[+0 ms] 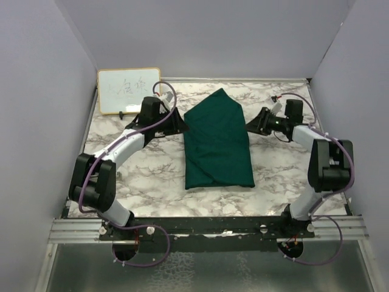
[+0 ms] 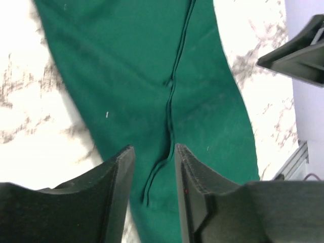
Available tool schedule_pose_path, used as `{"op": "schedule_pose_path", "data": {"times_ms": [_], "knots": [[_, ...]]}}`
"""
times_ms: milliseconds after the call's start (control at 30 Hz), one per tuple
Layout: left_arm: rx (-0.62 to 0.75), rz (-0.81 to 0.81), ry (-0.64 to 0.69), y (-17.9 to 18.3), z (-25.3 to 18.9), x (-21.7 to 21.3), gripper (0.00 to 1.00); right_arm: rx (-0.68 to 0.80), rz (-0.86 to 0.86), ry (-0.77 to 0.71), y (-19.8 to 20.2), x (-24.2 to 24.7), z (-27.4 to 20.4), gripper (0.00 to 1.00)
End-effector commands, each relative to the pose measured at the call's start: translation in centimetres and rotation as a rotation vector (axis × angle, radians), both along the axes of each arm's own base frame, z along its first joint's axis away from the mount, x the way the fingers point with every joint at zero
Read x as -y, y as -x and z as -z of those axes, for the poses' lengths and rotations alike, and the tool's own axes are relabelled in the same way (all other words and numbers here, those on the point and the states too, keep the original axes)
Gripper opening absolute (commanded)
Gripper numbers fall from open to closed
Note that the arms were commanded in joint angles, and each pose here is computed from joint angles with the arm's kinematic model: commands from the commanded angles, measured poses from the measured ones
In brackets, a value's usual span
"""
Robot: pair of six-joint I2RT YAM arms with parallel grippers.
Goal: Prepare the surgical pack
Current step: Pack the surgical kit at the center of the board.
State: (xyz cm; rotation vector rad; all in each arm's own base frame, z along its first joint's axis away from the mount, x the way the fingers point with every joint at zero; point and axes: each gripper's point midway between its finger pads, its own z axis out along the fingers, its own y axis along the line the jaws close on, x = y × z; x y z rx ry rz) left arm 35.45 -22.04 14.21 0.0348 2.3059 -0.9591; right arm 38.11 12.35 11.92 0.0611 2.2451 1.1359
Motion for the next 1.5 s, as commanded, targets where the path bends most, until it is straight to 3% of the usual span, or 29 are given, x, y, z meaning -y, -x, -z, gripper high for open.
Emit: {"op": "schedule_pose_path", "data": {"times_ms": [0, 167, 300, 633, 1467], "knots": [[-0.003, -0.001, 0.084, -3.5, -0.1, 1.9, 0.37, -0.003, -0.129, -0.197, -2.4, -2.4, -0.7, 0.37], [-0.088, 0.008, 0.224, -6.6, 2.5, 4.7, 0.3, -0.017, -0.154, -0.234, -4.1, -2.7, 1.3, 0.32], [-0.118, 0.012, 0.273, -9.1, 5.2, 5.7, 0.29, -0.047, -0.143, -0.213, -5.5, -2.4, 4.0, 0.32], [-0.133, -0.061, 0.157, -12.1, 11.8, 3.3, 0.31, -0.132, -0.123, -0.205, -7.7, -1.8, 9.7, 0.31], [-0.114, -0.095, 0.177, -18.5, 12.2, 1.3, 0.36, -0.095, -0.103, -0.258, -13.8, -1.2, 8.2, 0.32]]}}
